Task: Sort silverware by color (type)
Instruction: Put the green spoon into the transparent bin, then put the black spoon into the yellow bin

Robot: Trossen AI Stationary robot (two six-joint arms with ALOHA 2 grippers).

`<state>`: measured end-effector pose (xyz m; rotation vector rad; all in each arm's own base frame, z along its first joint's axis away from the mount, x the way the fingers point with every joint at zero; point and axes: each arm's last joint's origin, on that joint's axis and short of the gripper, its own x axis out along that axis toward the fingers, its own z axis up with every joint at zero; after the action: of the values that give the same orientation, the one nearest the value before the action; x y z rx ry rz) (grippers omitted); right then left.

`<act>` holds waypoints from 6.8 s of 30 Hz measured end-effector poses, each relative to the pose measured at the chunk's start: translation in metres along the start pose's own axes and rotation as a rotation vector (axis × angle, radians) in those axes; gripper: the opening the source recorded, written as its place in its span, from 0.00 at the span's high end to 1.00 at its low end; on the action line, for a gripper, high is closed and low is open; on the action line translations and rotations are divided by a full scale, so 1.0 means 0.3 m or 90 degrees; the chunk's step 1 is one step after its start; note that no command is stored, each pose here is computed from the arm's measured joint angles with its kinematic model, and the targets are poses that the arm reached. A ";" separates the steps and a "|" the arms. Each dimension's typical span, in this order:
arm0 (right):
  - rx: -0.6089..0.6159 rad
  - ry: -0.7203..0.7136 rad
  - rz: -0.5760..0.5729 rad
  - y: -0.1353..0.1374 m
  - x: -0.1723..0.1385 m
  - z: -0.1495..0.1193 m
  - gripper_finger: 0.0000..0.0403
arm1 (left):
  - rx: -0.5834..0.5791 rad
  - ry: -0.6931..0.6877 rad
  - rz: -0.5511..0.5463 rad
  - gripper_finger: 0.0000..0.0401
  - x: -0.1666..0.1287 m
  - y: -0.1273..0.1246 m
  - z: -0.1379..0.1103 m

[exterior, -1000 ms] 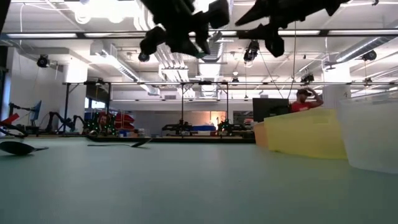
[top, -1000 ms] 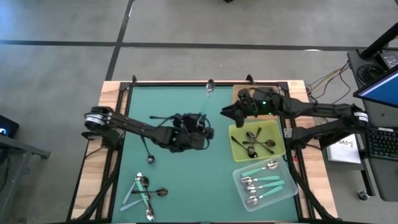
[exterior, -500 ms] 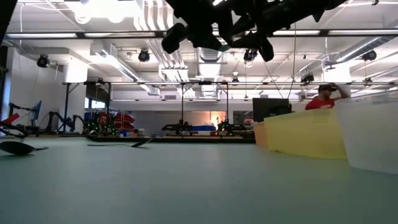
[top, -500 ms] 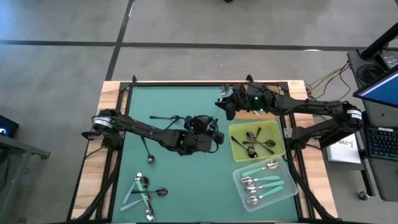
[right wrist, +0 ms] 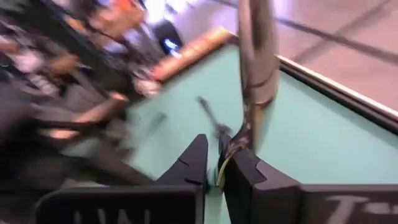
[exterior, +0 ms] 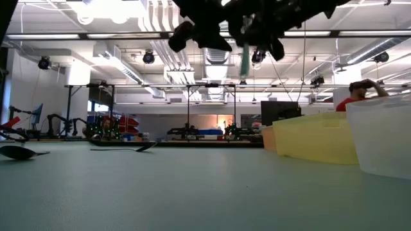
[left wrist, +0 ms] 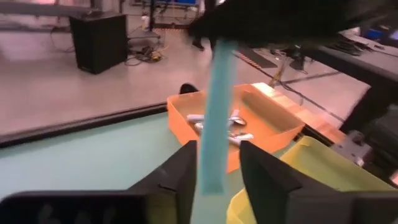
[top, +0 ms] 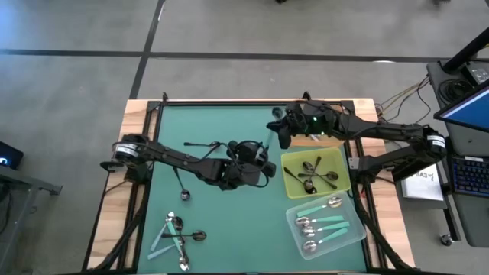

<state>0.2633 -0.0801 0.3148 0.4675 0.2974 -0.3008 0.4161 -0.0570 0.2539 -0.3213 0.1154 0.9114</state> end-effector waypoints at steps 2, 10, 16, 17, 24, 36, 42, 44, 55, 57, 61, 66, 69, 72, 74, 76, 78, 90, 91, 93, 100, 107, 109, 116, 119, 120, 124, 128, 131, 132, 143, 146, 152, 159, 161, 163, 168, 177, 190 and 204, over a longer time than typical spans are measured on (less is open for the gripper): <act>-0.025 0.020 -0.023 0.007 -0.013 0.026 0.96 | 0.022 0.000 -0.007 0.66 -0.006 -0.006 0.018; -0.072 0.261 -0.045 0.072 -0.152 0.075 0.96 | 0.194 0.077 0.039 0.55 -0.028 0.001 0.077; -0.092 0.486 -0.009 0.180 -0.248 -0.043 0.96 | 0.267 0.193 0.165 0.59 -0.058 0.115 0.050; -0.100 0.511 -0.005 0.203 -0.256 -0.072 0.96 | 0.275 0.217 0.188 0.60 -0.067 0.138 0.043; -0.188 0.630 0.061 0.370 -0.314 -0.317 0.96 | 0.300 0.331 0.296 0.65 -0.146 0.231 -0.007; -0.182 0.688 0.066 0.381 -0.322 -0.646 0.96 | 0.397 0.568 0.263 0.66 -0.263 0.234 -0.065; -0.135 0.689 0.034 0.363 -0.315 -0.675 0.87 | 0.408 0.707 0.250 0.66 -0.362 0.227 -0.101; -0.138 0.688 0.039 0.364 -0.316 -0.675 0.80 | 0.371 0.715 0.268 0.66 -0.389 0.238 -0.116; -0.188 0.687 0.067 0.363 -0.320 -0.671 0.56 | 0.101 0.584 0.540 0.66 -0.477 0.409 -0.293; -0.202 0.686 0.077 0.363 -0.321 -0.670 0.55 | 0.048 0.581 0.559 0.66 -0.470 0.437 -0.337; -0.227 0.685 0.092 0.363 -0.322 -0.669 0.54 | -0.051 0.568 0.505 0.66 -0.435 0.458 -0.411; -0.236 0.686 0.097 0.362 -0.322 -0.669 0.54 | -0.111 0.513 0.563 0.66 -0.431 0.508 -0.436; -0.241 0.686 0.100 0.362 -0.322 -0.669 0.54 | -0.125 0.494 0.572 0.66 -0.430 0.521 -0.441; -0.247 0.685 0.103 0.362 -0.322 -0.669 0.55 | -0.142 0.485 0.573 0.66 -0.425 0.535 -0.453; -0.248 0.685 0.104 0.362 -0.322 -0.669 0.55 | -0.158 0.479 0.569 0.67 -0.423 0.546 -0.465; -0.247 0.685 0.104 0.362 -0.322 -0.669 0.55 | -0.169 0.480 0.564 0.70 -0.421 0.560 -0.478; -0.247 0.685 0.104 0.363 -0.322 -0.669 0.55 | -0.176 0.481 0.559 0.73 -0.420 0.563 -0.484; -0.233 0.698 0.109 0.364 -0.324 -0.669 0.58 | -0.164 0.506 0.516 0.98 -0.417 0.526 -0.463; -0.232 0.698 0.109 0.364 -0.324 -0.669 0.59 | -0.154 0.508 0.500 0.99 -0.417 0.514 -0.455; -0.226 0.697 0.108 0.364 -0.326 -0.667 0.60 | -0.185 0.517 0.437 0.99 -0.413 0.461 -0.433; -0.219 0.649 0.115 0.396 -0.326 -0.628 0.64 | -0.178 0.418 0.193 1.00 -0.402 0.280 -0.297; -0.199 0.442 0.022 0.443 -0.312 -0.539 0.66 | -0.091 0.294 0.051 1.00 -0.405 0.116 -0.137; -0.195 0.407 0.005 0.445 -0.301 -0.514 0.65 | -0.064 0.265 0.027 1.00 -0.404 0.078 -0.099; -0.145 0.356 -0.027 0.412 -0.243 -0.429 0.57 | -0.008 0.197 -0.048 1.00 -0.364 -0.037 -0.014; -0.111 0.307 -0.018 0.405 -0.213 -0.386 0.53 | 0.019 0.173 -0.082 1.00 -0.331 -0.082 -0.022; -0.103 0.285 -0.009 0.405 -0.203 -0.370 0.52 | 0.026 0.167 -0.087 1.00 -0.321 -0.088 -0.023; -0.128 0.184 0.051 0.419 -0.189 -0.303 0.50 | 0.042 0.130 -0.053 1.00 -0.287 -0.084 -0.035; -0.126 0.091 0.032 0.411 -0.174 -0.255 0.51 | 0.050 0.097 -0.027 1.00 -0.278 -0.083 -0.047; -0.110 0.054 0.013 0.390 -0.150 -0.228 0.51 | 0.046 0.068 -0.012 1.00 -0.277 -0.086 -0.048; -0.099 0.043 0.009 0.383 -0.139 -0.219 0.51 | 0.046 0.058 -0.006 1.00 -0.276 -0.087 -0.050; 0.015 -0.063 -0.027 0.304 -0.082 -0.128 0.51 | 0.057 0.028 0.004 1.00 -0.270 -0.094 -0.047; 0.030 -0.070 -0.037 0.290 -0.077 -0.119 0.51 | 0.056 0.022 0.007 1.00 -0.270 -0.095 -0.045; 0.032 -0.074 -0.038 0.285 -0.075 -0.115 0.51 | 0.064 0.015 -0.003 1.00 -0.267 -0.106 -0.036; 0.021 -0.085 -0.032 0.289 -0.076 -0.109 0.59 | 0.066 0.010 -0.014 1.00 -0.255 -0.116 -0.023; 0.019 -0.085 -0.033 0.289 -0.076 -0.109 0.66 | 0.065 0.011 -0.012 1.00 -0.248 -0.114 -0.021; 0.007 -0.085 -0.034 0.288 -0.076 -0.108 0.74 | 0.063 0.011 -0.009 1.00 -0.239 -0.112 -0.018; -0.044 -0.092 -0.025 0.290 -0.077 -0.099 0.95 | 0.061 0.013 -0.001 0.99 -0.216 -0.105 -0.011; -0.176 0.026 -0.063 0.298 -0.125 -0.051 0.98 | 0.100 0.003 0.003 0.87 -0.214 -0.110 0.019; -0.277 0.454 -0.114 0.260 -0.266 -0.179 0.98 | 0.168 0.096 0.096 0.80 -0.252 0.000 0.019; -0.299 0.593 -0.196 0.140 -0.222 -0.423 0.97 | 0.240 0.550 0.214 0.80 -0.384 0.132 -0.060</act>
<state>0.1905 0.0309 0.2465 0.0610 1.3259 -0.2838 0.3150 -0.1275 0.2550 -0.3295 1.1513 1.0051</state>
